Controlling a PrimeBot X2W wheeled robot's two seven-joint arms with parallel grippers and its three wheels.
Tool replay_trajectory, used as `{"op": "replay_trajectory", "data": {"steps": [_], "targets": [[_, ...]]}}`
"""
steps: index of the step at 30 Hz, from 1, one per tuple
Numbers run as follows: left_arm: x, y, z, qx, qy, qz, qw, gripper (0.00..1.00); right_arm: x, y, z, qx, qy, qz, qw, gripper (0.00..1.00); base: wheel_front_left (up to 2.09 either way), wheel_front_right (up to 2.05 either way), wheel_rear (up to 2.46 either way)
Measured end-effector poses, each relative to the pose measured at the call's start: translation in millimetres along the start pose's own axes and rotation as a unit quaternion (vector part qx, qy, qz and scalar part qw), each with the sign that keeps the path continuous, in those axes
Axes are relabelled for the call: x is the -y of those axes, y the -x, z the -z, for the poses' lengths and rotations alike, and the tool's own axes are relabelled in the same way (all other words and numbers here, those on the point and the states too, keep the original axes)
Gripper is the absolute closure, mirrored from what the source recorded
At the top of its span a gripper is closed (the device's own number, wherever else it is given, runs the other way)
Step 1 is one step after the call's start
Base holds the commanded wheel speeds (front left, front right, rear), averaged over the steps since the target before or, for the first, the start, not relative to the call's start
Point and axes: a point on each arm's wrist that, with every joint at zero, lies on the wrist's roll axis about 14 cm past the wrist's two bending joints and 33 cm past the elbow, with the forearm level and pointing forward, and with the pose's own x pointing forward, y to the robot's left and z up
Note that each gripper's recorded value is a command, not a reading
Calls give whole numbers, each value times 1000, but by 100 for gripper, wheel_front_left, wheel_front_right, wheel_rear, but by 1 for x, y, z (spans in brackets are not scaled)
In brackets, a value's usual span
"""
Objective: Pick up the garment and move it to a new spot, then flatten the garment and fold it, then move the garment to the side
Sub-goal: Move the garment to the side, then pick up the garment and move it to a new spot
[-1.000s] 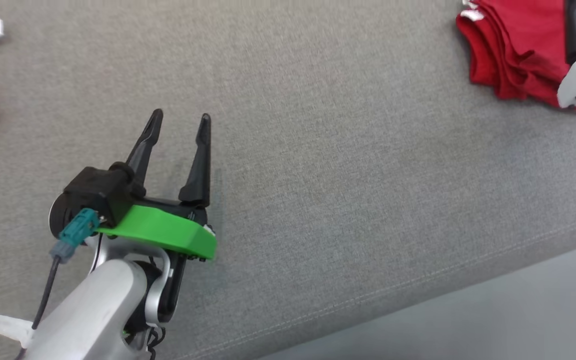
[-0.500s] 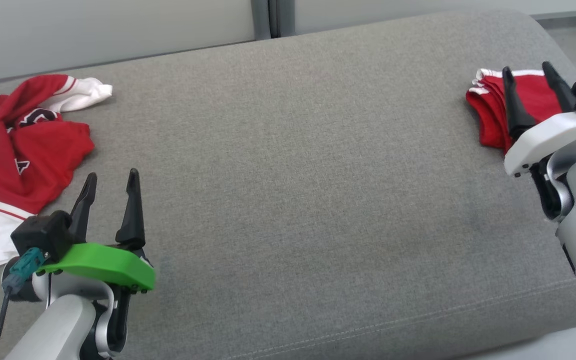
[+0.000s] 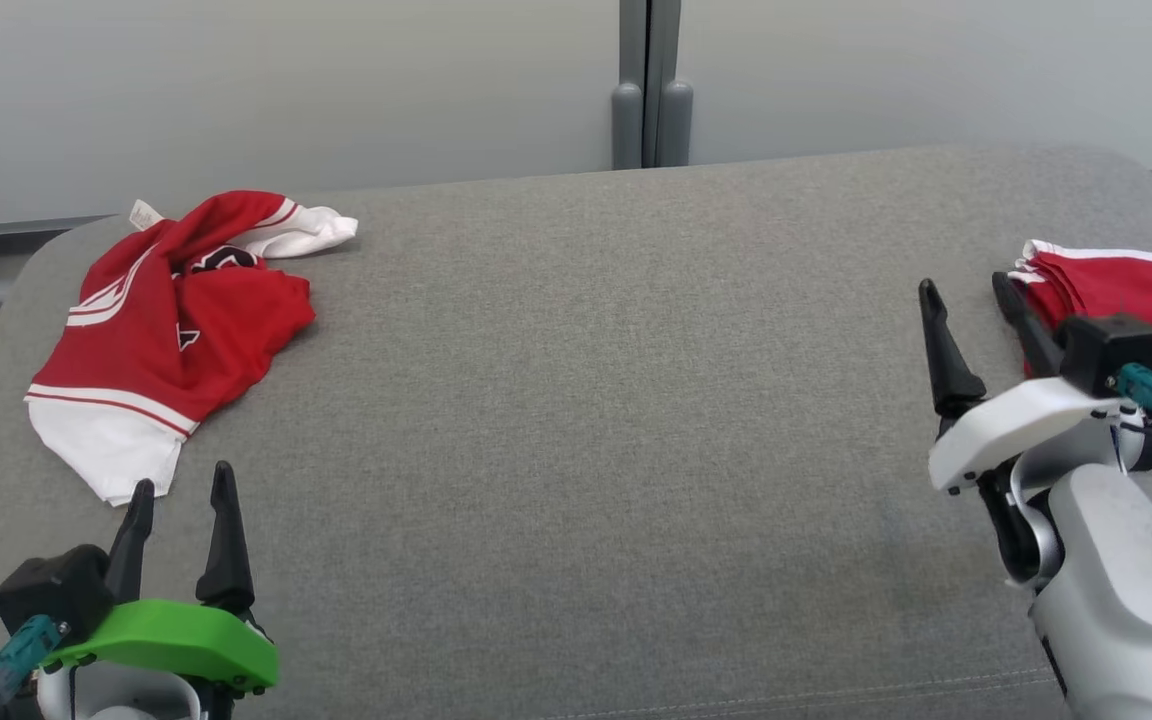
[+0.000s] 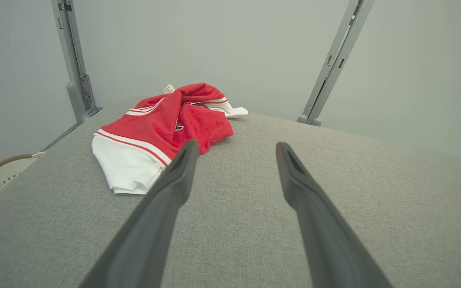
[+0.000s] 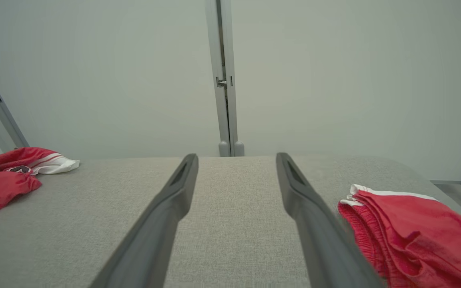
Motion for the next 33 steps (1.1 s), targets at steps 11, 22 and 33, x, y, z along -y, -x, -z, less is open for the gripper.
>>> {"op": "replay_trajectory", "data": {"steps": [11, 22, 33], "targets": [[-16, 32, -4, 18, 11, -32, 999, 0, -49, 35, 19, -19, -41, -16, 999, 0, 0, 0, 0], [-14, 38, 5, 7, 12, -34, 999, 0, -55, 61, 22, -36, -42, -7, 998, 0, 0, 0, 0], [-13, 39, 9, 2, 14, -33, 999, 0, -63, 67, 22, -40, -56, -17, 997, 0, 0, 0, 0]]}}
